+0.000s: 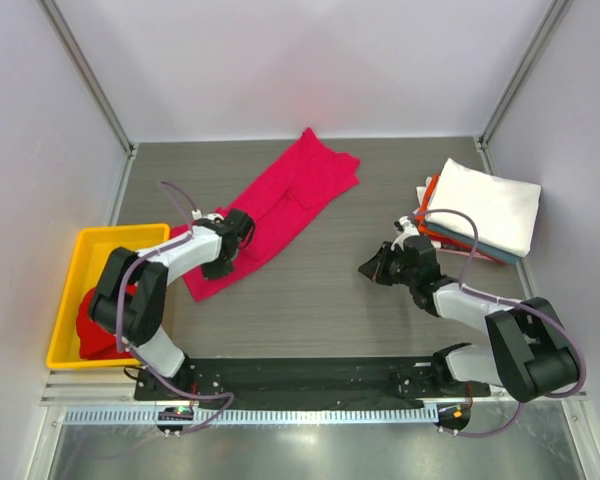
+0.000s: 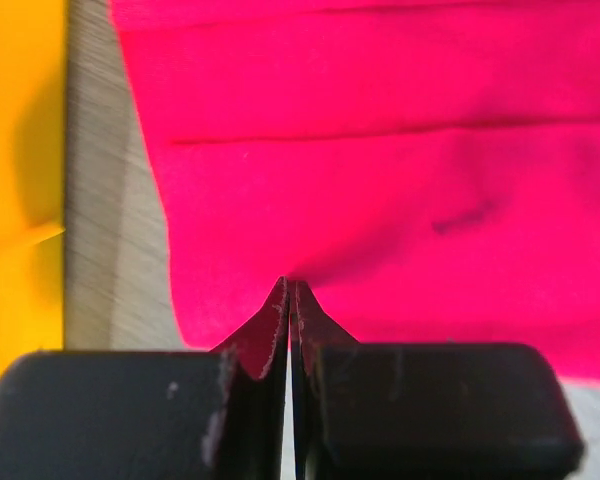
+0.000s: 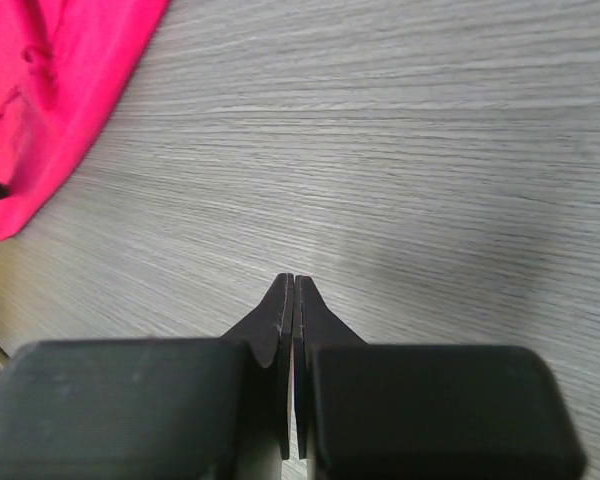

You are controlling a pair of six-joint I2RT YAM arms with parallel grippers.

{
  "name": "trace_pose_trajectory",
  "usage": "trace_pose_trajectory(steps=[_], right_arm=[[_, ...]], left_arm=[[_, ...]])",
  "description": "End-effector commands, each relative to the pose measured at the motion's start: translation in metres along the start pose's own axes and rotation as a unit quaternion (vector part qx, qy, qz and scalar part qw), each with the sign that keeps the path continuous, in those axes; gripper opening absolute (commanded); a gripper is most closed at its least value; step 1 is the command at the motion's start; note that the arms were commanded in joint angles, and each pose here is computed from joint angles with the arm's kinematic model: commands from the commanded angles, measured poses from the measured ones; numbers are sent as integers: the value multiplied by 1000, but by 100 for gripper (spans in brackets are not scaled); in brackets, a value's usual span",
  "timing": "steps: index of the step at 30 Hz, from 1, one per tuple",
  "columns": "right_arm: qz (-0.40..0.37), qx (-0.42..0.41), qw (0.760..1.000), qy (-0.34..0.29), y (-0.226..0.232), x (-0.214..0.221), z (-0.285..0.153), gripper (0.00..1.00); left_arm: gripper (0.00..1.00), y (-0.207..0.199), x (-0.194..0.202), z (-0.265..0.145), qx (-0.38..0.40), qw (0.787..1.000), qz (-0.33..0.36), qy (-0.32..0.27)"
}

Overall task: Fold and stack the t-shirts
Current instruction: Fold the tshirt

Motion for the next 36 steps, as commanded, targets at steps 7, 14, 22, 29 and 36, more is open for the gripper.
trace_pose_trajectory(steps=[7,14,22,29,36], right_arm=[[-29,-81,992,-90,31,-25,-16,1],[-27,-88,991,-97,33,-26,-19,1],[-28,-85,990,-110,33,-29,-23,1],[-25,-57,988,-138,25,-35,-29,1],[-16,-5,980,-200,13,-50,-46,1]], left_arm=[[0,-20,3,30,33,997,-16,75],[0,-44,54,11,69,994,6,83],[0,-95,100,-38,122,989,58,64],[0,-167,142,-110,202,973,107,22],[0,-252,163,-171,286,950,123,-10]])
Point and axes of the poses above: each gripper's point midway between its finger pads, its own z axis out along the fingers, its own y axis along the line the jaws close on, x = y × z, the point moved 3 cm from there along -z, back along the fingers, and after that the axes turned 9 degrees about z, right-handed, at the moved point
